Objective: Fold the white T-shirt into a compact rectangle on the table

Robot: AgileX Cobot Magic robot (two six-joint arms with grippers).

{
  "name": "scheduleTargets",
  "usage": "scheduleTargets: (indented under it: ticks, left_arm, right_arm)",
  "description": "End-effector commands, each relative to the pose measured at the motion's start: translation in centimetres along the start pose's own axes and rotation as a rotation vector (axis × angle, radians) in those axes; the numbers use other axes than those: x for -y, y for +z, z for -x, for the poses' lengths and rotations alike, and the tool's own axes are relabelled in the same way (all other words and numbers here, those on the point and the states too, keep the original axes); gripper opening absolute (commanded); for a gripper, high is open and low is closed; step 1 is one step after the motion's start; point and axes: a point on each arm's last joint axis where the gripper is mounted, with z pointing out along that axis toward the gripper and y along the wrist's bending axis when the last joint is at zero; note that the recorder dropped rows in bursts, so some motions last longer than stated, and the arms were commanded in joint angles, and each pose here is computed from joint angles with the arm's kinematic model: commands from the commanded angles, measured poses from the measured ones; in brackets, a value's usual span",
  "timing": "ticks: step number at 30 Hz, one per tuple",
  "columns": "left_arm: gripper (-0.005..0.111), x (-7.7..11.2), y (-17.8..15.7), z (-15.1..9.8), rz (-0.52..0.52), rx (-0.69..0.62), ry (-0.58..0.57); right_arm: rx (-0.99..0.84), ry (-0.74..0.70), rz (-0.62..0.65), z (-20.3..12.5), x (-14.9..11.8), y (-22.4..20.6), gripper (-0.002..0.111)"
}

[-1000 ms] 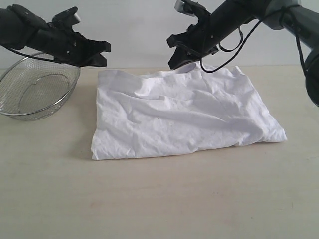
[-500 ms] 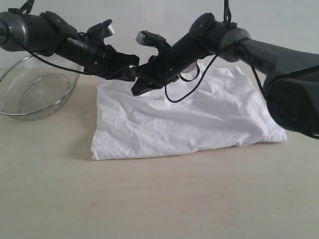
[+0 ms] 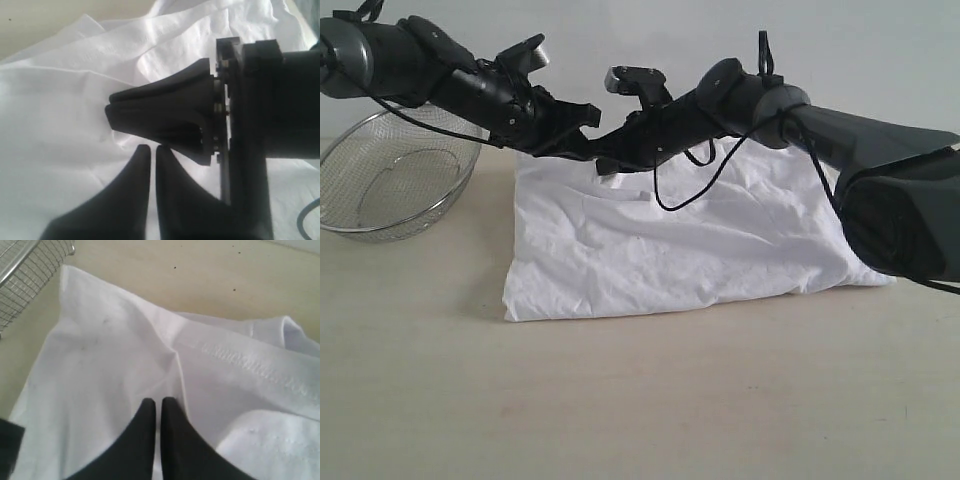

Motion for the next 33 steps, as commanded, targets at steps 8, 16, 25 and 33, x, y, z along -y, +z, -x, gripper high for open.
scheduleTargets:
  ticks: [8, 16, 25, 33]
  left_arm:
    - [0.004, 1.0, -0.7, 0.0, -0.047, -0.044, 0.001]
    - [0.004, 0.2, 0.1, -2.0, -0.021, -0.1, -0.04]
    - [0.004, 0.7, -0.4, -6.2, -0.067, -0.166, -0.152]
    - [0.004, 3.7, 0.5, -8.5, -0.129, -0.238, -0.156]
  right_arm:
    - [0.023, -0.048, -0.032, 1.7, 0.7, -2.5, 0.0]
    - [-0.035, 0.084, 0.013, 3.2, 5.2, -10.3, 0.0]
    - [-0.164, 0.244, -0.034, 2.3, 9.7, -17.3, 0.0]
    - [-0.299, 0.283, -0.143, 0.0, 10.5, -17.7, 0.0]
